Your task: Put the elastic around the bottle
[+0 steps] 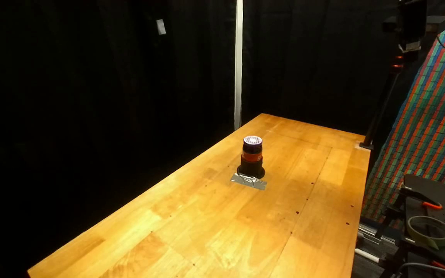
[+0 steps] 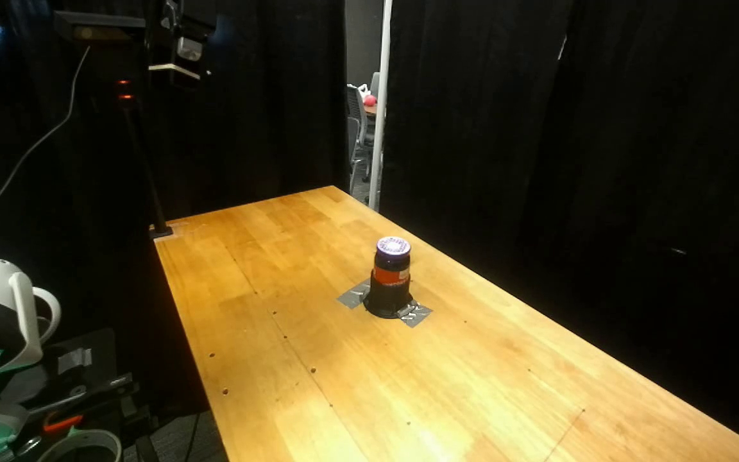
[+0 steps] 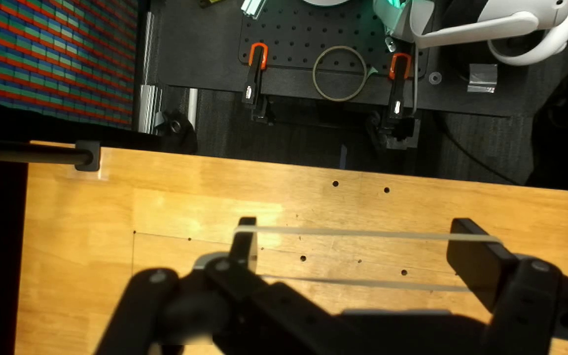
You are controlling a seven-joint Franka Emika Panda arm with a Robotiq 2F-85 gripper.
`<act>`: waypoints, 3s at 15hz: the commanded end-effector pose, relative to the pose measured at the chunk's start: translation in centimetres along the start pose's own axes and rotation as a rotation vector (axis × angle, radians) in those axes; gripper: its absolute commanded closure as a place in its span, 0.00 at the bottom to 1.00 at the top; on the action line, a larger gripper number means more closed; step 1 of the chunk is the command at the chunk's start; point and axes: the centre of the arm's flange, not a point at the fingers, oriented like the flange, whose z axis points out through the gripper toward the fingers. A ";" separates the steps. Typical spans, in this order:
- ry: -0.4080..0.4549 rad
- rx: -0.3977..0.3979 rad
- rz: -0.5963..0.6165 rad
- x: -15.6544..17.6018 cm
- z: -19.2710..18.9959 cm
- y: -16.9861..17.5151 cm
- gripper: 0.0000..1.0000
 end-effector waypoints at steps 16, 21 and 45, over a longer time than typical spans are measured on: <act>0.096 -0.019 0.032 7.7 1.3 -1.1 0.00; 0.265 -0.015 0.124 16.7 4.3 -1.0 0.00; 0.471 -0.052 0.402 35.4 17.0 -3.9 0.00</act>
